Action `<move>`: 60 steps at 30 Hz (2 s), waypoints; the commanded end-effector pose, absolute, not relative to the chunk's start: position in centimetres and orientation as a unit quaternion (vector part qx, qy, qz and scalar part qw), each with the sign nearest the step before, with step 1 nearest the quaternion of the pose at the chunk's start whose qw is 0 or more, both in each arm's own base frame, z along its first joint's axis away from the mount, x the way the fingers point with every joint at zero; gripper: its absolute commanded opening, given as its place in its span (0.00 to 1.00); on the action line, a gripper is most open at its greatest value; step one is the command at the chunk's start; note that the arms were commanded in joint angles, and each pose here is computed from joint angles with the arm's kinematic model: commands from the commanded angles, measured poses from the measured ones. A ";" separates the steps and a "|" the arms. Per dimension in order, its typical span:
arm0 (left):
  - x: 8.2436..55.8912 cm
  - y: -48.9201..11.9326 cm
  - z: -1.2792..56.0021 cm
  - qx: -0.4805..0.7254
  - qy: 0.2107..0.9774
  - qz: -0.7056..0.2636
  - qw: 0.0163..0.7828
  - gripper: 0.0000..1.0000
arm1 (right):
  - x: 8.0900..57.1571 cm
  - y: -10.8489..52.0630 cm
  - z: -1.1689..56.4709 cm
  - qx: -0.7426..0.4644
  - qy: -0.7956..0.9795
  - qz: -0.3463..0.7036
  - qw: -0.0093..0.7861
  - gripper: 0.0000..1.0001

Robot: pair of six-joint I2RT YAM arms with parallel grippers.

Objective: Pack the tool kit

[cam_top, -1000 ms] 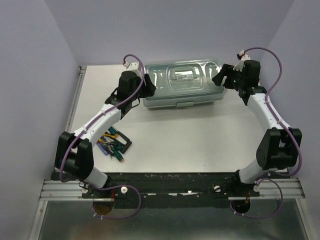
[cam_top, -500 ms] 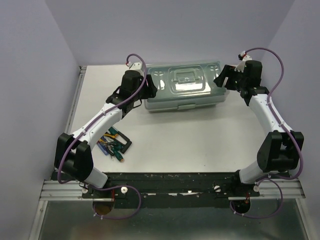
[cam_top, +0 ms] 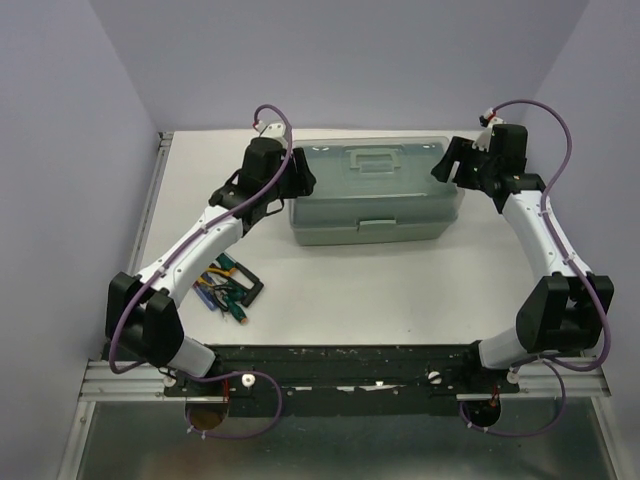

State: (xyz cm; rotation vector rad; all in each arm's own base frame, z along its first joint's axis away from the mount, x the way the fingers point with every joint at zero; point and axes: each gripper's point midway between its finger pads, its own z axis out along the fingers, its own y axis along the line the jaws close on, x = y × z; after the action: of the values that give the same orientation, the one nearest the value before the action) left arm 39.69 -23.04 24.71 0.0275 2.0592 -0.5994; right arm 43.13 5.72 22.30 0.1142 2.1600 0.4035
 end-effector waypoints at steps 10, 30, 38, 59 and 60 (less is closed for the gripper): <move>26.2 -27.8 29.3 0.167 0.782 -0.397 0.451 0.99 | 38.4 10.8 25.8 0.022 0.861 0.235 0.451 1.00; 39.6 -24.6 34.7 0.237 0.748 -0.342 0.517 0.99 | 29.3 4.3 24.5 0.223 0.774 0.181 0.564 1.00; 41.0 -27.5 28.8 0.251 0.773 -0.401 0.422 0.99 | 29.1 8.0 21.3 0.210 0.772 0.285 0.528 0.99; 31.6 -25.5 23.7 0.173 0.826 -0.384 0.374 0.99 | 35.1 9.1 24.2 0.167 0.748 0.308 0.564 0.99; 31.9 -25.1 24.5 0.174 0.825 -0.372 0.387 0.99 | 35.0 8.4 23.6 0.188 0.751 0.303 0.556 0.99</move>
State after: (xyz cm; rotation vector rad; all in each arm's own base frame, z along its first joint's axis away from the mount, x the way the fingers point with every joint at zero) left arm 31.77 -26.67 22.91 0.5029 2.0794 -1.0826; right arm 34.77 9.97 22.24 0.3703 1.8125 0.7494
